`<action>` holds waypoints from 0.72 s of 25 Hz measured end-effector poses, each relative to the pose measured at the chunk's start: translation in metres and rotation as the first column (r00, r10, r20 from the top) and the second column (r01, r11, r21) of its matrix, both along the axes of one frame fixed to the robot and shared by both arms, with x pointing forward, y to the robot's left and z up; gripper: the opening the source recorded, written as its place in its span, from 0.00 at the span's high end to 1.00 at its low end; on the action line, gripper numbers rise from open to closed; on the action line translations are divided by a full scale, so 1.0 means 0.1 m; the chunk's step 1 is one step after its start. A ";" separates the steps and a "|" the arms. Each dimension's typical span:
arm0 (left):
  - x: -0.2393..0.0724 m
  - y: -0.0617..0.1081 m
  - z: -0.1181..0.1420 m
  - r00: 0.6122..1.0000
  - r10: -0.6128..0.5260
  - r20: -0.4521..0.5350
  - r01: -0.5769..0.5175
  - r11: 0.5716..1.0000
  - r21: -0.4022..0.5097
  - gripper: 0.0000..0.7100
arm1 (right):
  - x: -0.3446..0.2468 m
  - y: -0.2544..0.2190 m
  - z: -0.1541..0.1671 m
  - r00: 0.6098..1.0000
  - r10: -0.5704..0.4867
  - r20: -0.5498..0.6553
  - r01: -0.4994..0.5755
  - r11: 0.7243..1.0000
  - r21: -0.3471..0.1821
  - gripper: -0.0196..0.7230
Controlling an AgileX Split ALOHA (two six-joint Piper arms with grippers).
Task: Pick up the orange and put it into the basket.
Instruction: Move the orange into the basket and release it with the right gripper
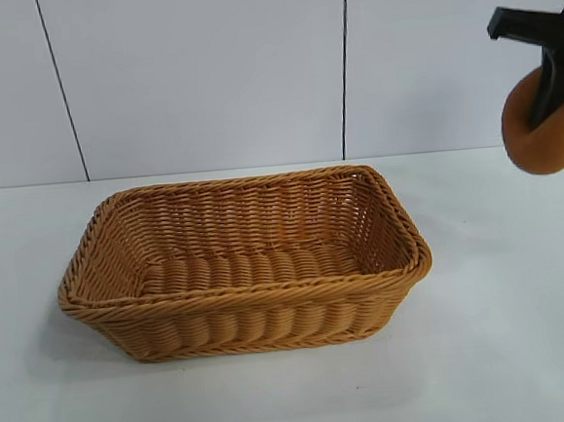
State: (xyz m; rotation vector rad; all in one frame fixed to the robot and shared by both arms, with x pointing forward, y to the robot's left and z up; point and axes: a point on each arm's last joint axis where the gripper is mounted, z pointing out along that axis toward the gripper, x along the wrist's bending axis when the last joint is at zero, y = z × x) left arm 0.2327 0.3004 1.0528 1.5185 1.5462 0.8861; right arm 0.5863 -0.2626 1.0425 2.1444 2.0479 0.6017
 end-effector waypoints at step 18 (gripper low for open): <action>0.00 0.00 0.00 1.000 0.000 0.000 0.000 1.000 0.000 0.10 | -0.32 1.81 -0.06 0.951 0.243 0.192 -0.276 0.945 0.174 0.88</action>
